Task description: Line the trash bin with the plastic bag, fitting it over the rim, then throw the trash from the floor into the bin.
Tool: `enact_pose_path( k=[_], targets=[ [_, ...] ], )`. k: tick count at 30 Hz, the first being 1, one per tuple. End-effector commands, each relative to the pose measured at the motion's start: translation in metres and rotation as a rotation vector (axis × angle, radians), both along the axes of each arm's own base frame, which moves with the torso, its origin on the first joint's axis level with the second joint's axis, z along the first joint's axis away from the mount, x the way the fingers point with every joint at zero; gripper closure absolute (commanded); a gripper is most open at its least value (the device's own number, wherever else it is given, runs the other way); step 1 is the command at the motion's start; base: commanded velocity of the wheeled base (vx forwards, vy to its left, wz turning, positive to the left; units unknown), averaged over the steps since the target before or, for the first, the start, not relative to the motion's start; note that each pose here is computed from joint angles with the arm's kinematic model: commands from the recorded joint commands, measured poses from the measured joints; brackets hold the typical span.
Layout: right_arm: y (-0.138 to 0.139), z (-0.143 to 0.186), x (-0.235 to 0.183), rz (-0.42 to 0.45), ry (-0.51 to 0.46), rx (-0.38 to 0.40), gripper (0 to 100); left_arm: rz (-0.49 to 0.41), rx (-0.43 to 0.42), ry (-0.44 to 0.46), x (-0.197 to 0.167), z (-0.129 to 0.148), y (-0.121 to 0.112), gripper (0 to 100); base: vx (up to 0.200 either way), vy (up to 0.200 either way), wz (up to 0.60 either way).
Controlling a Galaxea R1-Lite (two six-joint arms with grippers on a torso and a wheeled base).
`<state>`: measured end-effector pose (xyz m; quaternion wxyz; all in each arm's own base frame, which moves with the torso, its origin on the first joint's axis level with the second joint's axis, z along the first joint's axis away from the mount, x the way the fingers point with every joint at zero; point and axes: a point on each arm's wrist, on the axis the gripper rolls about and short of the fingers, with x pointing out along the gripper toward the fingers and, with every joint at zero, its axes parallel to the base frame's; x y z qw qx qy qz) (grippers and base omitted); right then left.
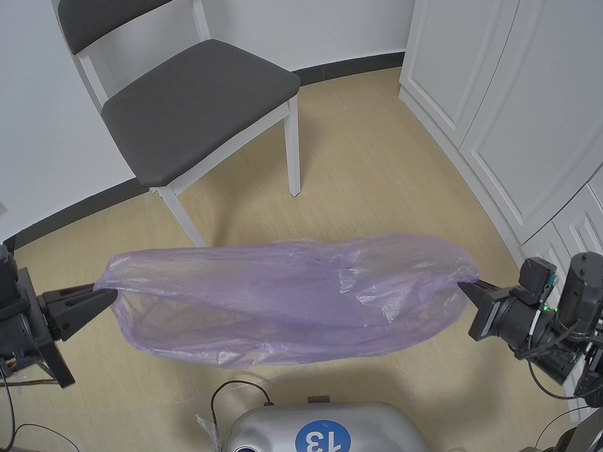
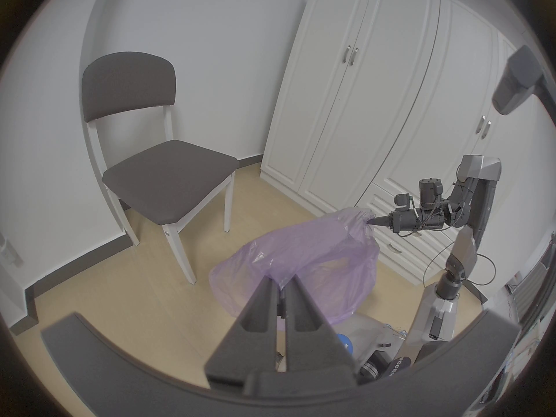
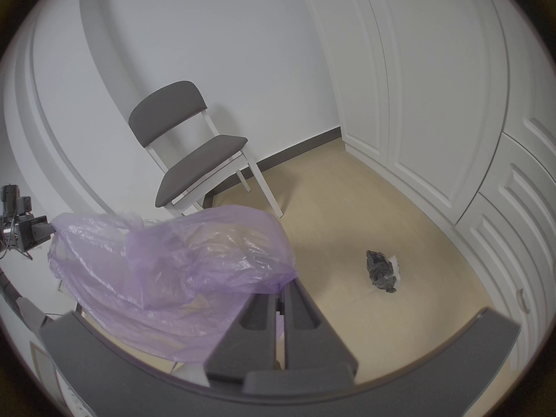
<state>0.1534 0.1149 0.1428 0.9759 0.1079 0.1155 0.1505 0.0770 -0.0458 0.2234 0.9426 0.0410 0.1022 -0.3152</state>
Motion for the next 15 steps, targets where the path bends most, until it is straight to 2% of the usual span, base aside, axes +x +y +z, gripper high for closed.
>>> enact_pose_path(
  k=[1,5,8,15],
  targets=[
    [-0.018,0.000,-0.035,0.024,-0.037,0.022,100,-0.036,-0.014,-0.019,-0.023,-0.018,0.010,100,0.000,0.000,0.00],
    [-0.035,-0.003,-0.053,0.032,-0.060,0.035,100,-0.046,-0.029,-0.040,-0.035,-0.026,0.017,100,0.000,0.000,0.00],
    [-0.044,-0.007,-0.064,0.053,-0.077,0.009,100,-0.063,-0.034,-0.041,-0.040,-0.033,0.020,100,0.000,0.000,0.00],
    [-0.046,-0.010,-0.070,0.094,-0.068,-0.011,100,-0.096,-0.022,-0.011,-0.035,-0.034,0.016,100,0.000,0.000,0.00]
  ],
)
